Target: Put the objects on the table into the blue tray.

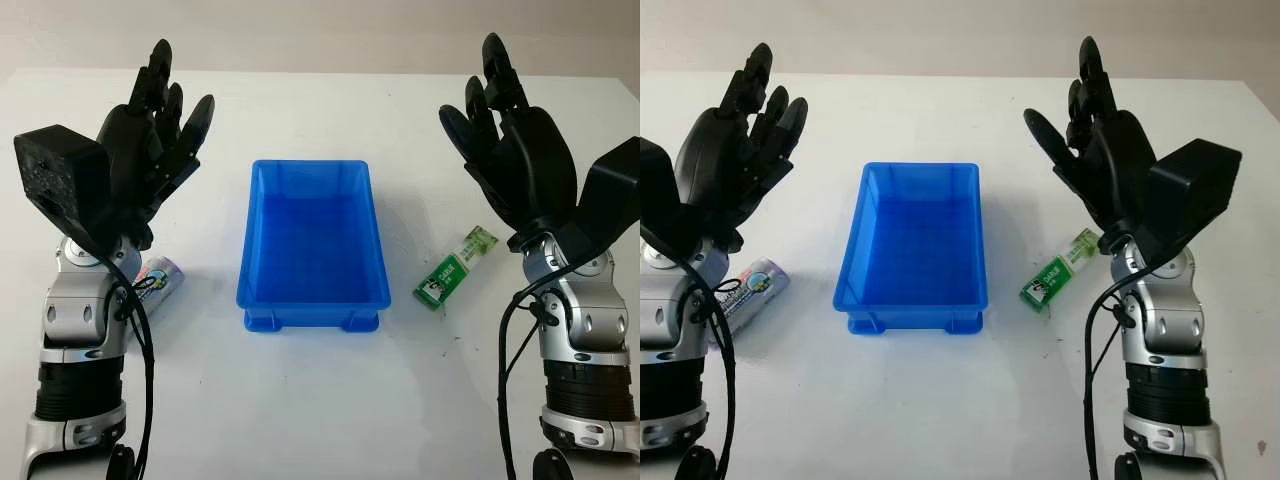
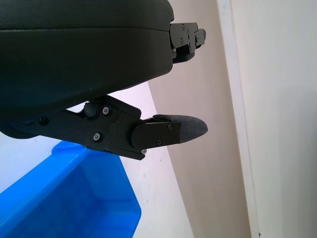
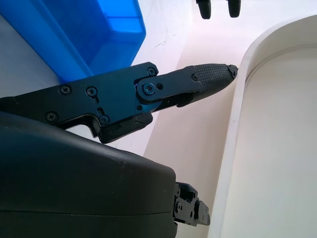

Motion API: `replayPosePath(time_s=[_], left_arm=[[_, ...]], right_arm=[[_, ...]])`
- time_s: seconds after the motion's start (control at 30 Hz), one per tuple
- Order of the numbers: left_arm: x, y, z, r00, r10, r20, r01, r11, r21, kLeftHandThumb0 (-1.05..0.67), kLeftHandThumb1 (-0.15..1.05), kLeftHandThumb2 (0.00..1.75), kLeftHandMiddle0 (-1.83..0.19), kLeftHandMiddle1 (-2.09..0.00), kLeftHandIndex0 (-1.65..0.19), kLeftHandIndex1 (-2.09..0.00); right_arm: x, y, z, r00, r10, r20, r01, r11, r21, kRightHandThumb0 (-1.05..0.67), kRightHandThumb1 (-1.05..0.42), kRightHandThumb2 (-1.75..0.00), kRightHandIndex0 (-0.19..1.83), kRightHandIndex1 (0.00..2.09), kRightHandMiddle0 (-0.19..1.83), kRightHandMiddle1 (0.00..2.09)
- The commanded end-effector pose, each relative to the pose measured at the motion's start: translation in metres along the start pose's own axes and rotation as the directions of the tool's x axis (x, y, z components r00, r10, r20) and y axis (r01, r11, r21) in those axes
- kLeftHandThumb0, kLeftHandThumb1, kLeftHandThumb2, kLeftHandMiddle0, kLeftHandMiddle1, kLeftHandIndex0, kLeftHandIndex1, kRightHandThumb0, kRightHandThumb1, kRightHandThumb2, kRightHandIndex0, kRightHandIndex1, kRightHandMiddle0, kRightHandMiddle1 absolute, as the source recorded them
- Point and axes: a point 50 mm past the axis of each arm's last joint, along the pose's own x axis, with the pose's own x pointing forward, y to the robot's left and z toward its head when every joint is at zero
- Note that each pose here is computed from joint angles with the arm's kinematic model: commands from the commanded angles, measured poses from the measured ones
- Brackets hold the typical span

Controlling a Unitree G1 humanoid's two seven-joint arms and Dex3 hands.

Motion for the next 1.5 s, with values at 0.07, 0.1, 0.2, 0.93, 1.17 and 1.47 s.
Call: replayPosePath(time_s=[0.07, 0.1, 0.2, 0.93, 1.17, 1.47], left_arm=[[-0.005, 0.001, 0.000, 1.000, 0.002, 0.003, -0.002, 1.000, 0.005, -0.46, 1.05, 0.43, 0.11, -0.05, 0.13, -0.05], [-0.006, 0.001, 0.000, 1.000, 0.002, 0.002, -0.002, 1.000, 0.005, -0.46, 1.05, 0.43, 0.11, -0.05, 0.13, -0.04], [-0.006, 0.001, 0.001, 1.000, 0.000, -0.007, 0.000, 1.000, 0.008, -0.45, 1.05, 0.43, 0.11, -0.05, 0.14, -0.04], [-0.002, 0.001, -0.002, 1.000, -0.002, -0.014, 0.002, 1.000, 0.006, -0.45, 1.05, 0.42, 0.10, -0.05, 0.13, -0.05], [0.001, -0.002, -0.003, 1.000, -0.003, -0.008, 0.003, 1.000, -0.004, -0.48, 1.05, 0.41, 0.10, -0.05, 0.13, -0.05], [0.002, -0.002, -0.002, 1.000, -0.013, -0.009, 0.013, 1.000, 0.003, -0.49, 1.05, 0.40, 0.11, -0.05, 0.12, -0.06]], right_arm=[[-0.002, -0.001, 0.005, 1.000, -0.002, 0.021, 0.002, 1.000, 0.002, -0.73, -1.05, -0.14, -0.19, 0.00, -0.19, 0.00], [-0.002, -0.001, 0.005, 1.000, -0.001, 0.021, 0.001, 1.000, 0.007, -0.74, -1.05, -0.13, -0.19, 0.00, -0.19, 0.00], [-0.003, -0.001, 0.004, 1.000, 0.003, 0.017, -0.003, 1.000, 0.018, -0.74, -1.05, -0.12, -0.19, 0.00, -0.19, 0.00], [0.001, -0.048, 0.039, 0.982, 0.156, -0.104, -0.181, 0.935, -0.304, -0.68, -0.97, -0.04, -0.19, 0.00, -0.19, 0.00], [0.002, -0.068, 0.065, 0.960, 0.161, -0.228, -0.257, 0.828, -0.498, -0.60, -0.88, -0.03, -0.05, 0.09, -0.05, 0.09], [0.002, -0.070, 0.070, 0.919, 0.188, -0.347, -0.394, 0.509, -0.766, -0.56, -0.79, -0.05, 0.47, 0.14, 0.47, 0.10]])
